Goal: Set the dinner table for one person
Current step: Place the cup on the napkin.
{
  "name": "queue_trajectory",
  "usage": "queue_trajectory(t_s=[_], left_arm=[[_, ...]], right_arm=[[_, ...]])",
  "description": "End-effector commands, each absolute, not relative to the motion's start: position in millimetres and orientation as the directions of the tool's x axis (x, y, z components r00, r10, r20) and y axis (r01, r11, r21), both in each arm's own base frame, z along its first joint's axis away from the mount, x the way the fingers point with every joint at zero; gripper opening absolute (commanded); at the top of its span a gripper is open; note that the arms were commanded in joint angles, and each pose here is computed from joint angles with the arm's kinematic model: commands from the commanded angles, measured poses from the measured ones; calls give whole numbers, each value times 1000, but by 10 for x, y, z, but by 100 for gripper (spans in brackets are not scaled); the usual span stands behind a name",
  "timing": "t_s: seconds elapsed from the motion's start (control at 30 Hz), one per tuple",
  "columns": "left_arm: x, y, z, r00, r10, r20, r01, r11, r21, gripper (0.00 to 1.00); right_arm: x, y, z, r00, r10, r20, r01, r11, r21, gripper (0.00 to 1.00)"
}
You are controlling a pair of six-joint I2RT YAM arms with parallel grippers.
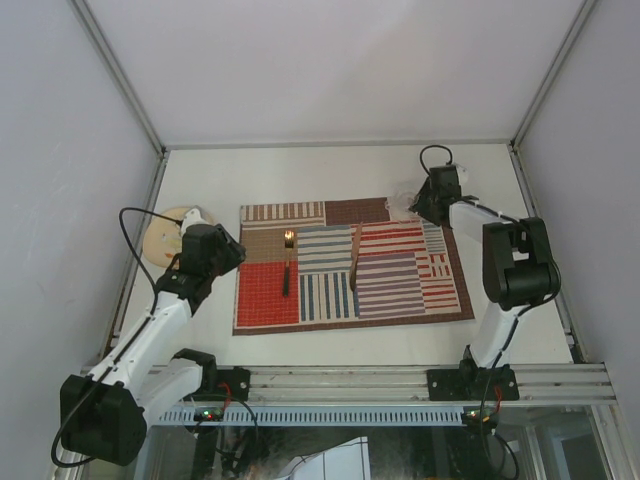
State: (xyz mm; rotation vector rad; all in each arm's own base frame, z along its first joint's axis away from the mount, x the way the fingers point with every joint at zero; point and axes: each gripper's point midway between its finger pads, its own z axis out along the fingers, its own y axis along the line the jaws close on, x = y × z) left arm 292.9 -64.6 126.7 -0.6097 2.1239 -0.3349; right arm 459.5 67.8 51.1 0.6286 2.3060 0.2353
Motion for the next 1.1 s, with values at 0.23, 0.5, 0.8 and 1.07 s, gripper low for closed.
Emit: queue_trajectory(t_s=[0.23, 0.5, 0.8, 1.07], left_arm=[[2979, -688, 1325, -475, -556, -682, -277, 830, -483, 47], [2957, -703, 1295, -482, -557, -676, -274, 829, -488, 47], [2934, -687, 1272, -477, -560, -677, -279, 827, -488, 47], [2873, -602, 1297, -444, -566, -694, -299, 824, -481, 47]], right_arm=[[4523, 677, 770, -596, 489, -637, 381, 870, 312, 60], [4585, 704, 1086, -545, 480, -688, 342, 876, 340, 60], [4437, 972, 1400, -550, 430, -716, 258, 903, 344, 57], [3952, 1873, 1479, -646, 245, -723, 32, 955, 295, 51]])
